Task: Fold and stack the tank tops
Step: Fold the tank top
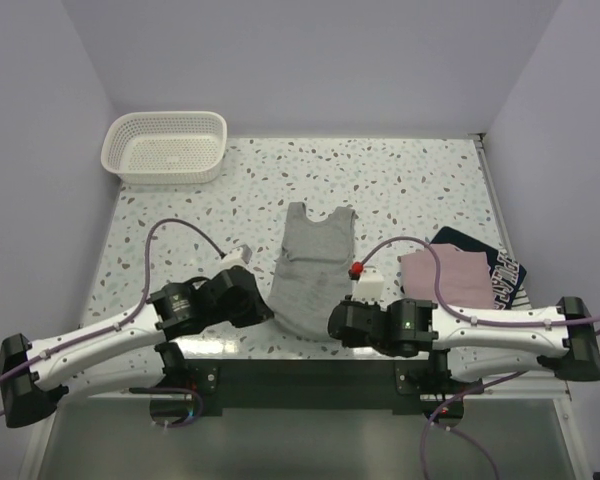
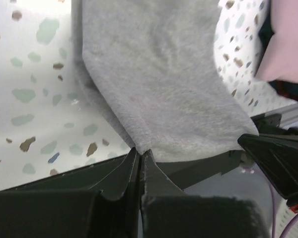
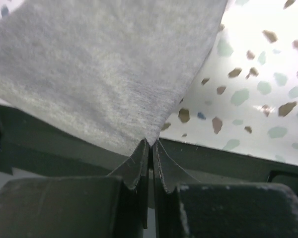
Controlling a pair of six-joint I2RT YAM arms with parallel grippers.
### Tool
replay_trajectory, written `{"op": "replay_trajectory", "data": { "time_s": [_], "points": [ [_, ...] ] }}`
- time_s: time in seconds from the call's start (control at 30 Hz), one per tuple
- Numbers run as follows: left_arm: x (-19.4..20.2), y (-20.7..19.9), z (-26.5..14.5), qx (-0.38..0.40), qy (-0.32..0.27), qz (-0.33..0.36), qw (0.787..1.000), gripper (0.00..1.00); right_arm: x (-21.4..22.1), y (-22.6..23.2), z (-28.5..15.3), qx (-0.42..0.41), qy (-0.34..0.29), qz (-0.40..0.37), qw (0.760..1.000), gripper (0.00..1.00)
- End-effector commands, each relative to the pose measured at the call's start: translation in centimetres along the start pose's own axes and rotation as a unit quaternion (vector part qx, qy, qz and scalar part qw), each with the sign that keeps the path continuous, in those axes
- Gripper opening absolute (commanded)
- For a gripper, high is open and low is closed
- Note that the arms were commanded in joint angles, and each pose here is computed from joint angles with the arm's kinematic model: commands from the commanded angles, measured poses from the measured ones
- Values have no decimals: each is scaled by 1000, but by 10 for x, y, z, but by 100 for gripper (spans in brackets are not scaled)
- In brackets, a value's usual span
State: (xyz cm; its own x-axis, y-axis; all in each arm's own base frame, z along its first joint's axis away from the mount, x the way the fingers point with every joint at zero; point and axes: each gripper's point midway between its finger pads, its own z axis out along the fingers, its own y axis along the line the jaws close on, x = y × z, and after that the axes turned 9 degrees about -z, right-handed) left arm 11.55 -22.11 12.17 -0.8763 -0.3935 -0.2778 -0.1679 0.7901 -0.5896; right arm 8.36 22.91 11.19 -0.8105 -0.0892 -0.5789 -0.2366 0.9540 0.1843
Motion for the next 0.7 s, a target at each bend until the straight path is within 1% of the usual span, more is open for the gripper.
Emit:
{"op": "replay_trajectory", "data": {
  "time_s": [0.0,0.03,0.07,0.1,0.13,0.17,0.2,0.23,0.27,0.3,0.33,0.37,0.4,0.43,0.47,0.5,0.53,0.57,0.6,0.63,0.67],
  "points": [
    [-42,-32,-4,17,-76,12,997,0,-40,-22,-7,46,-55,9,997,2],
    [-49,-38,-4,22,-84,24,996,0,-50,-28,-4,53,-61,21,996,2],
    [-60,-50,-7,34,-96,23,995,0,-60,-24,-4,42,-71,31,996,2],
    [-76,-56,-3,39,-109,15,993,0,-65,-26,-3,41,-72,21,996,2],
    [-84,-60,-2,43,-115,25,992,0,-77,-32,0,50,-79,32,995,2],
    [-96,-74,-6,64,-129,22,989,0,-87,-31,0,48,-86,21,995,2],
    [-110,-73,-2,57,-140,16,988,0,-95,-32,1,53,-89,22,994,2],
    [-119,-78,-2,60,-148,26,987,0,-105,-38,3,62,-91,30,993,2],
    [-130,-92,-6,75,-160,28,984,0,-118,-34,3,58,-100,34,993,2],
    [-142,-96,-1,71,-170,24,983,0,-126,-36,4,61,-104,20,992,2],
    [-150,-101,-1,75,-178,30,981,0,-137,-43,6,69,-107,30,991,2],
    [-160,-112,-5,87,-187,31,978,0,-153,-41,5,64,-120,37,990,2],
    [-172,-117,3,93,-192,28,977,0,-160,-44,10,72,-118,23,990,2],
    [-183,-126,0,100,-204,29,973,0,-173,-56,15,89,-123,35,988,2],
    [-195,-135,0,114,-216,30,969,0,-191,-52,14,73,-134,44,987,2],
    [-205,-133,14,107,-211,27,971,0,-197,-57,25,80,-124,30,989,2],
    [-217,-141,13,115,-221,29,968,0,-212,-72,31,91,-128,47,986,2],
    [-227,-144,18,118,-226,32,967,0,-230,-69,33,77,-140,54,986,2],
    [-241,-142,38,112,-225,29,967,0,-238,-75,41,81,-135,48,986,2],
    [-249,-142,48,111,-225,31,968,0,-245,-92,60,97,-118,59,986,1],
    [-262,-160,51,142,-228,38,963,0,-261,-92,66,91,-127,59,986,2]
  ]
}}
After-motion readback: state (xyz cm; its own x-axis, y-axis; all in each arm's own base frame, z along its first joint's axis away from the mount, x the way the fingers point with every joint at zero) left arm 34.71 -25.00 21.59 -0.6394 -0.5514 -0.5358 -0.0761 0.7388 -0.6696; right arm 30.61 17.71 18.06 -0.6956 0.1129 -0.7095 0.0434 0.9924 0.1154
